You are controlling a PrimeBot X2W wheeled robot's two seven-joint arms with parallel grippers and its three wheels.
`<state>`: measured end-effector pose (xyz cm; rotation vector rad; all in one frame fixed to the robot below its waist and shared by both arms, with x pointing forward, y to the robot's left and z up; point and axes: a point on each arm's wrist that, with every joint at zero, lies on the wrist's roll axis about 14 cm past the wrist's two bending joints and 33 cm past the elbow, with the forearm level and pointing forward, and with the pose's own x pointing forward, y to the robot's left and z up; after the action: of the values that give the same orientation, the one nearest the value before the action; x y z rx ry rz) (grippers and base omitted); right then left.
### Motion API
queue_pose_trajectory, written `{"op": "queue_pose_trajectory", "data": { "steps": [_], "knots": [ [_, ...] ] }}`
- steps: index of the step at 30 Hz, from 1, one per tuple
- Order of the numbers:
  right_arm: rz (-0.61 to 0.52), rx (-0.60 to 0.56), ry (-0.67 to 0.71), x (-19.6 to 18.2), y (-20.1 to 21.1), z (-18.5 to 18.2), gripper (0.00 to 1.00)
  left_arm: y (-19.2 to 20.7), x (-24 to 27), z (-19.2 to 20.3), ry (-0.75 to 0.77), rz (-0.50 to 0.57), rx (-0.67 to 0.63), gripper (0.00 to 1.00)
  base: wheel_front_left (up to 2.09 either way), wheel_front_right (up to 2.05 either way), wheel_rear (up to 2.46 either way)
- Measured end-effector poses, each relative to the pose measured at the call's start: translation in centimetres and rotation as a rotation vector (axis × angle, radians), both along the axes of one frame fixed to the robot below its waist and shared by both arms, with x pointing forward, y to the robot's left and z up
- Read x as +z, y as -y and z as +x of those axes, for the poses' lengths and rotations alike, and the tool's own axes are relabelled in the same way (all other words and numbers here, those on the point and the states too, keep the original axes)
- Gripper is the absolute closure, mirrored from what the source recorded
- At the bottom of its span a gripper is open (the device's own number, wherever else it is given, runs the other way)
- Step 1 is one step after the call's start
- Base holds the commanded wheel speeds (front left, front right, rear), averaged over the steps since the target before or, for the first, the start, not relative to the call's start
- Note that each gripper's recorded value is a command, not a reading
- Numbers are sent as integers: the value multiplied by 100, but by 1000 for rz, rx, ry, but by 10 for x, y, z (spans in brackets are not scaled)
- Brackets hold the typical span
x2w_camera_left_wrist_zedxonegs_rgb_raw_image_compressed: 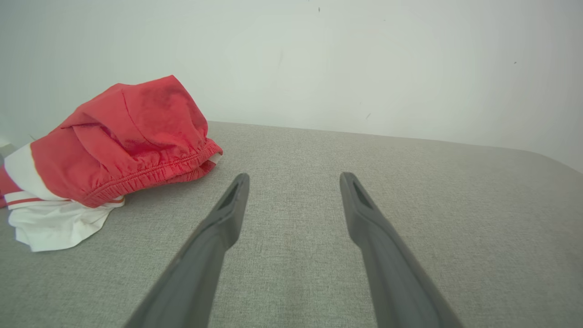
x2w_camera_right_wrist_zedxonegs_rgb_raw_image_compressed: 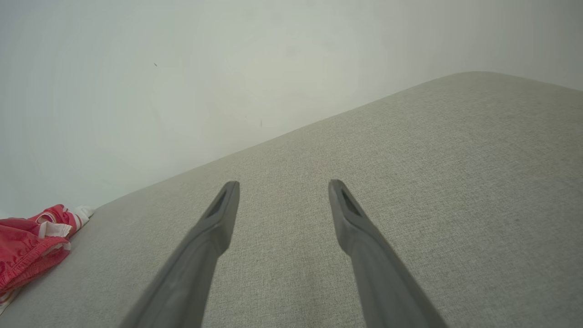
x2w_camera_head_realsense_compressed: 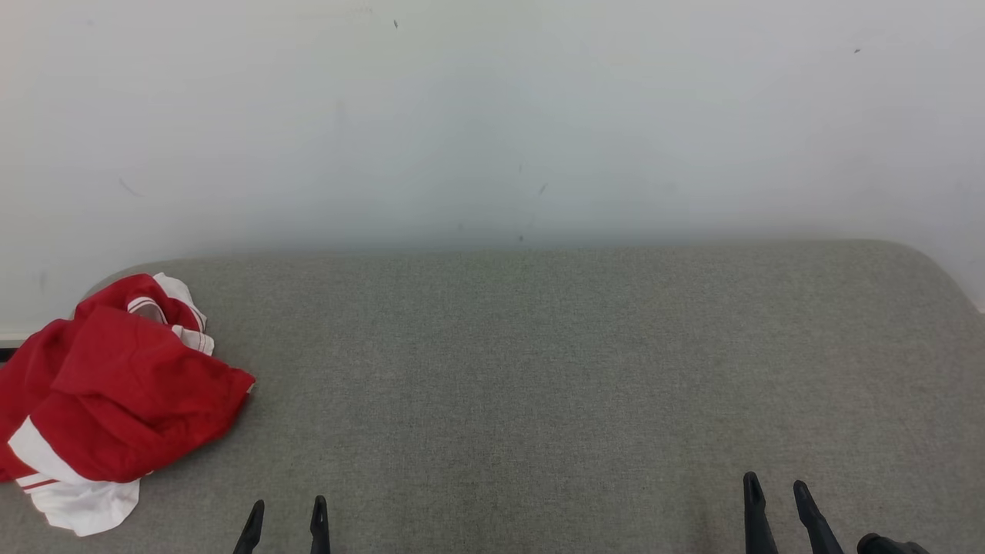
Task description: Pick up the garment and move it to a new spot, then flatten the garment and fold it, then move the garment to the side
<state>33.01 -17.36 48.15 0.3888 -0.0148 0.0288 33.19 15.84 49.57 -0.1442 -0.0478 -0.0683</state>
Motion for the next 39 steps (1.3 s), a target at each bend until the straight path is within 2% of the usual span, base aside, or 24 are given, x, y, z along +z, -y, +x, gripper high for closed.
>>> {"op": "queue_pose_trajectory", "data": {
  "steps": [26,39],
  "knots": [
    [-23,18,2,-1,-5,0,0,-1,-2,-6,0,20,11,0,0,0,0],
    [-13,116,-9,-3,-36,10,0,-35,-6,-24,-6,24,116,0,0,0,0]
  ]
}}
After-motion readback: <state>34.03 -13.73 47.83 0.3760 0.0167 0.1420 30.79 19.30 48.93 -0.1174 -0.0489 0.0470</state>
